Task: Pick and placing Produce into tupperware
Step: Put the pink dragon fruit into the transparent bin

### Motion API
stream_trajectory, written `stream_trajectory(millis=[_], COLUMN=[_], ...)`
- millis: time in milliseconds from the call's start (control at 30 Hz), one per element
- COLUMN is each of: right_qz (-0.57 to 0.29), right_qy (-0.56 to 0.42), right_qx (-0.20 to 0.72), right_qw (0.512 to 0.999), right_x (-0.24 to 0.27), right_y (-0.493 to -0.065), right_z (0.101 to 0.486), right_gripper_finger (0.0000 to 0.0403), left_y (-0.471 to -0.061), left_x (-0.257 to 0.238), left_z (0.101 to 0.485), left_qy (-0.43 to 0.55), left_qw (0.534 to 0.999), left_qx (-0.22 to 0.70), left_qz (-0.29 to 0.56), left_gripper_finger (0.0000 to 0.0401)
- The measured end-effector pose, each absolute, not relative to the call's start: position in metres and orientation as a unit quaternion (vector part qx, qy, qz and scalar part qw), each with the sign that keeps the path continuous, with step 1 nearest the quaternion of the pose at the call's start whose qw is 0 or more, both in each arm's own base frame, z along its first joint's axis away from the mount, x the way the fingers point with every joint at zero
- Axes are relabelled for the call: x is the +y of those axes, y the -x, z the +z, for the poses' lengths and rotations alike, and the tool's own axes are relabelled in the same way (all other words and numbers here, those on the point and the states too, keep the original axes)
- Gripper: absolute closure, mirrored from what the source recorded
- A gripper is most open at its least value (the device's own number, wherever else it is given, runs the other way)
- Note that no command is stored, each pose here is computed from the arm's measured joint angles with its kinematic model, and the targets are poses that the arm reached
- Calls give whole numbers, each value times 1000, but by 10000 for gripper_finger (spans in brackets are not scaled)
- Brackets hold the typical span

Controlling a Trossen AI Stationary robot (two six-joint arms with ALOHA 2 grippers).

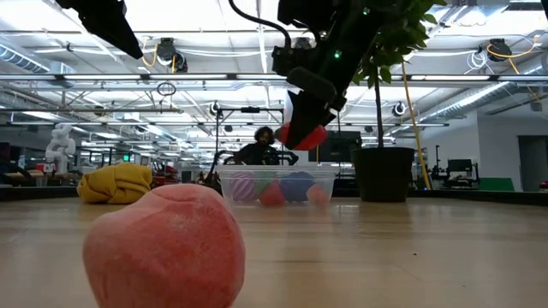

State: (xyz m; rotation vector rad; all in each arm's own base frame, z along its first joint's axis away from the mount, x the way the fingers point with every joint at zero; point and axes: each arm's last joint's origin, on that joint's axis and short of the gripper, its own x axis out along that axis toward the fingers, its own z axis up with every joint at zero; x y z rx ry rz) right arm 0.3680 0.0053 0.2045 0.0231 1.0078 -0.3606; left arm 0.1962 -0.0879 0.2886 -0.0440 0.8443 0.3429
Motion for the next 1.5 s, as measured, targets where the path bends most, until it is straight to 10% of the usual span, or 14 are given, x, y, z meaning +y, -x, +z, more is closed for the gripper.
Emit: stream_trajectory(millis=[1500], right_qz=[-174], right_qy=[-21], right_qx=[465], right_qw=[868], right_x=[5], right_y=[-362], right_z=[181], right_gripper_finger=[165], left_y=[-196], left_x=[-88], left_z=[288], left_qy=[23], left_qw=[898], left_qx=[407], left_qz=[167], left_gripper_finger=[199])
